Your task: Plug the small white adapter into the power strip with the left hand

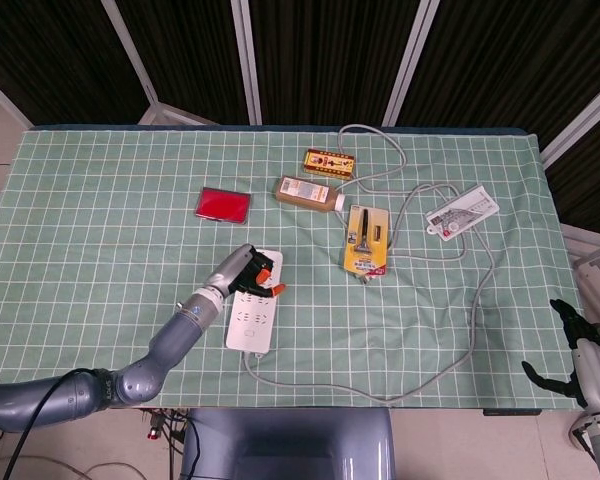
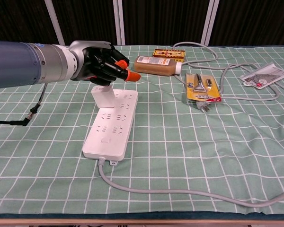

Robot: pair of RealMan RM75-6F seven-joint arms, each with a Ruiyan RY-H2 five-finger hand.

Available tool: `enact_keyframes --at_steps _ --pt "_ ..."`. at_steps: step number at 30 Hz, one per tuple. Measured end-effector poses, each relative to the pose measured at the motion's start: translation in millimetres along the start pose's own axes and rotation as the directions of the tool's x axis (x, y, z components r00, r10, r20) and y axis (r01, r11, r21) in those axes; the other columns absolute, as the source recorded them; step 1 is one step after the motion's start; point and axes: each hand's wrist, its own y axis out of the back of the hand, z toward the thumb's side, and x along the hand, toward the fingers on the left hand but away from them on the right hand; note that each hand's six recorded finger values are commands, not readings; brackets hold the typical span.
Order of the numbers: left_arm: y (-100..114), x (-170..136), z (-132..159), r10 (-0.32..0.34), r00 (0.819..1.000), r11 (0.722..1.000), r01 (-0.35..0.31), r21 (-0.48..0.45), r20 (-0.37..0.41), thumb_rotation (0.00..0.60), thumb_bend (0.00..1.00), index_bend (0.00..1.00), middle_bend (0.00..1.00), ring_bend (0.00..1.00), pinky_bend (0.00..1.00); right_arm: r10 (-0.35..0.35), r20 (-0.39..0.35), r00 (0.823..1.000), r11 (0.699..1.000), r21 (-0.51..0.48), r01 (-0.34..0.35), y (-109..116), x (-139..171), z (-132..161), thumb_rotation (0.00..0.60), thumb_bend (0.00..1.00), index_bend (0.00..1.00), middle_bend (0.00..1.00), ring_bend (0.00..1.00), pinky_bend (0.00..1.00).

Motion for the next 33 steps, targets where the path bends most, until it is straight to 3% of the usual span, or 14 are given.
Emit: enact_keyframes --at_steps 6,33 --pt "10.3 5.3 -11.8 0.009 1.000 1.000 -0.009 0.004 -0.008 0.600 0.25 0.90 1.00 1.00 1.00 0.001 0.000 1.000 1.000 0.001 -0.001 -0.4 -0.2 0.1 0.600 0.34 0.00 0.00 0.00 0.00" --pt "1.2 20.9 -25.5 0.002 1.000 0.999 -0.002 0.040 -0.020 0.600 0.25 0.90 1.00 1.00 1.00 0.003 0.003 1.000 1.000 0.000 -0.003 -1.1 -1.2 -0.7 0.600 0.34 0.00 0.00 0.00 0.00"
